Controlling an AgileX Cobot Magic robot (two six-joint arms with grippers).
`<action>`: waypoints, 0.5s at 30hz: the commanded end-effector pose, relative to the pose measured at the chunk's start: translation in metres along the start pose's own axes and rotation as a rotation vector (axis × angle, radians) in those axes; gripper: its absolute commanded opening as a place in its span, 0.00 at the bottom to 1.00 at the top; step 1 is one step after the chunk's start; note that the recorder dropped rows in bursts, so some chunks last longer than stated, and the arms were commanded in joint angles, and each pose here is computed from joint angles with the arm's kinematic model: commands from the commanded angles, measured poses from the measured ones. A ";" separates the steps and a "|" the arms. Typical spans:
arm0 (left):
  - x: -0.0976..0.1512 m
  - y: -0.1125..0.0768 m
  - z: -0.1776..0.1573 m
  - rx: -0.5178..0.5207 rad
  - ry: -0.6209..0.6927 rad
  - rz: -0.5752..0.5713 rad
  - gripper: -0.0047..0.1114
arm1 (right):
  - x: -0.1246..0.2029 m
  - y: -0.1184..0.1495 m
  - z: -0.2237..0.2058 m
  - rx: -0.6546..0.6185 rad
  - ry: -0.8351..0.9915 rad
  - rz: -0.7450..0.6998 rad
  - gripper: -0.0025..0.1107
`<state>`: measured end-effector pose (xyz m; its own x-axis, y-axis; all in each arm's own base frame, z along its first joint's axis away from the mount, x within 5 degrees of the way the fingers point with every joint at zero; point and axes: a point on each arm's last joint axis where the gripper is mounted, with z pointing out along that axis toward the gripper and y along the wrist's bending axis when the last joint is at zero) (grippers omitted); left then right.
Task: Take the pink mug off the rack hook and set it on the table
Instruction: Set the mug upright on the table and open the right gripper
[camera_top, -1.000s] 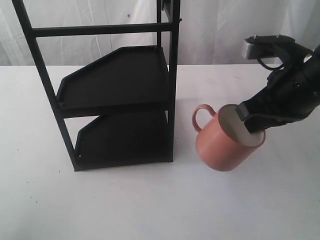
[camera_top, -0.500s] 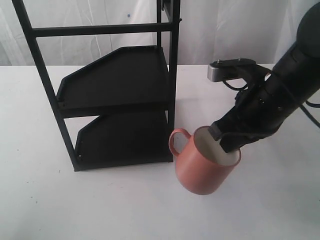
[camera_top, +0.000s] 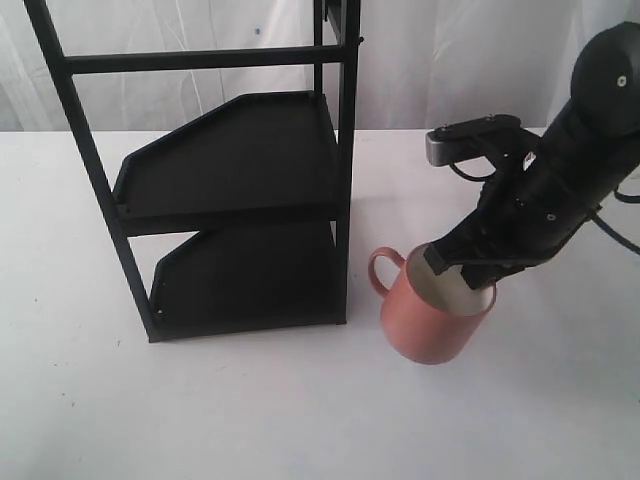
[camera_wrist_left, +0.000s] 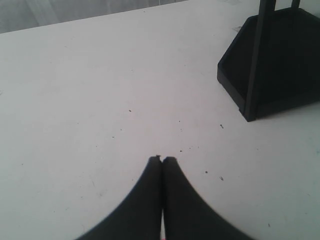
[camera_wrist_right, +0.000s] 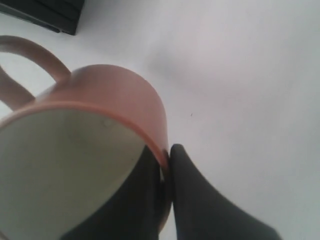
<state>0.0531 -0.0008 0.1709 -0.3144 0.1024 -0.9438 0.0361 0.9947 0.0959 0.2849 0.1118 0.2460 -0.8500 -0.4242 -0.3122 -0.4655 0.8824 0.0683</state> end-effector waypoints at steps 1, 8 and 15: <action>0.001 0.000 0.000 0.000 -0.005 -0.006 0.04 | 0.000 -0.001 0.005 -0.002 0.036 0.027 0.02; 0.001 0.000 0.000 0.000 -0.005 -0.006 0.04 | -0.003 -0.002 0.015 0.000 0.033 0.031 0.02; 0.001 0.000 0.000 0.000 -0.005 -0.006 0.04 | -0.010 -0.001 0.031 -0.043 0.008 0.084 0.02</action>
<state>0.0531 -0.0008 0.1709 -0.3144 0.1024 -0.9438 0.0361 0.9947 0.0959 0.2978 0.1170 0.2217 -0.8752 -0.3920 -0.2835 -0.4312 0.8978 0.0896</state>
